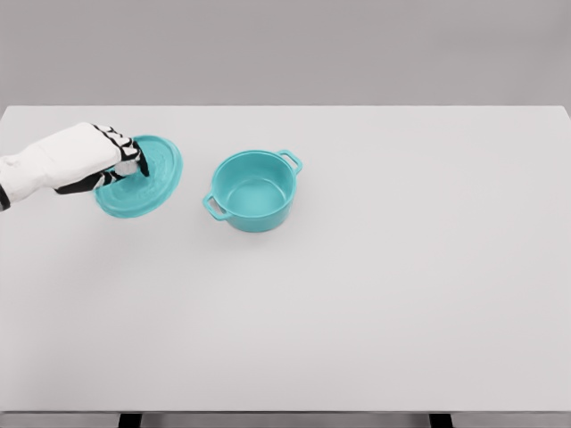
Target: Cover the pot with left arm
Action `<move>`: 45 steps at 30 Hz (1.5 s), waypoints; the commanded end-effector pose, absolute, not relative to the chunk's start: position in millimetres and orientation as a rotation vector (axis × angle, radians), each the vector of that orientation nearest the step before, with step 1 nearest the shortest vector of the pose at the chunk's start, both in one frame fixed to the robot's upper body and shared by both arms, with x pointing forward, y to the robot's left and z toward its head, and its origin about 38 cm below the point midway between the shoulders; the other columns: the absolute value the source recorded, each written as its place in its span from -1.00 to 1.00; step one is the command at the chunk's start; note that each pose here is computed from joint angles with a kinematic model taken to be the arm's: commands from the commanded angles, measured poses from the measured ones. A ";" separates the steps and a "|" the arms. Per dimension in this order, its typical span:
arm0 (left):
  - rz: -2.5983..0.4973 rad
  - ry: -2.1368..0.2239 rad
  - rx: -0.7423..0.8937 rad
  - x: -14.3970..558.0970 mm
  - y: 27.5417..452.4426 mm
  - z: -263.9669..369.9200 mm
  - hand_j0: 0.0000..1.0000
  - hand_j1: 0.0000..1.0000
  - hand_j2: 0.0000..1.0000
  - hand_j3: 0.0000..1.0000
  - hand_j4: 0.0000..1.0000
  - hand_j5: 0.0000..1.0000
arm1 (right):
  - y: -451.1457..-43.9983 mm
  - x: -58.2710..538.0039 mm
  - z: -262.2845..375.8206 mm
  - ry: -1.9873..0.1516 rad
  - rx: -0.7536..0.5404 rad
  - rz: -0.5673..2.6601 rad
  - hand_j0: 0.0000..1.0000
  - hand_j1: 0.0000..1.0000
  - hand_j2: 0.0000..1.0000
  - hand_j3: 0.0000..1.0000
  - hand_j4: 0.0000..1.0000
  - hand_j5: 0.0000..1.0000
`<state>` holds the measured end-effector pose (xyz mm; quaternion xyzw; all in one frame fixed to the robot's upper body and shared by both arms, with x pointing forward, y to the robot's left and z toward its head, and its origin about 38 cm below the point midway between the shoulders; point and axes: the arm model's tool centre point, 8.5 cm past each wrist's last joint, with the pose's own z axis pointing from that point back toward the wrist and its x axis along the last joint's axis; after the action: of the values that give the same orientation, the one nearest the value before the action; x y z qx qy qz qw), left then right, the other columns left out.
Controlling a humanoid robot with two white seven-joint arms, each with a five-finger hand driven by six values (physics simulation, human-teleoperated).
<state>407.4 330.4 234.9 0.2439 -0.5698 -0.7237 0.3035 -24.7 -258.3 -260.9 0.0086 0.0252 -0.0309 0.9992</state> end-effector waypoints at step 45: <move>-1.918 -1.765 0.388 451.8 187.4 223.4 0.12 0.12 0.12 0.12 0.12 0.12 | -258.1 -24.9 -260.9 0.051 0.018 -0.062 1.00 1.00 1.00 1.00 1.00 1.00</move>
<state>451.2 192.2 229.5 0.1512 -0.6464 -0.7069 0.2440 -23.6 -258.3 -261.0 0.0086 0.0243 -0.0308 0.9992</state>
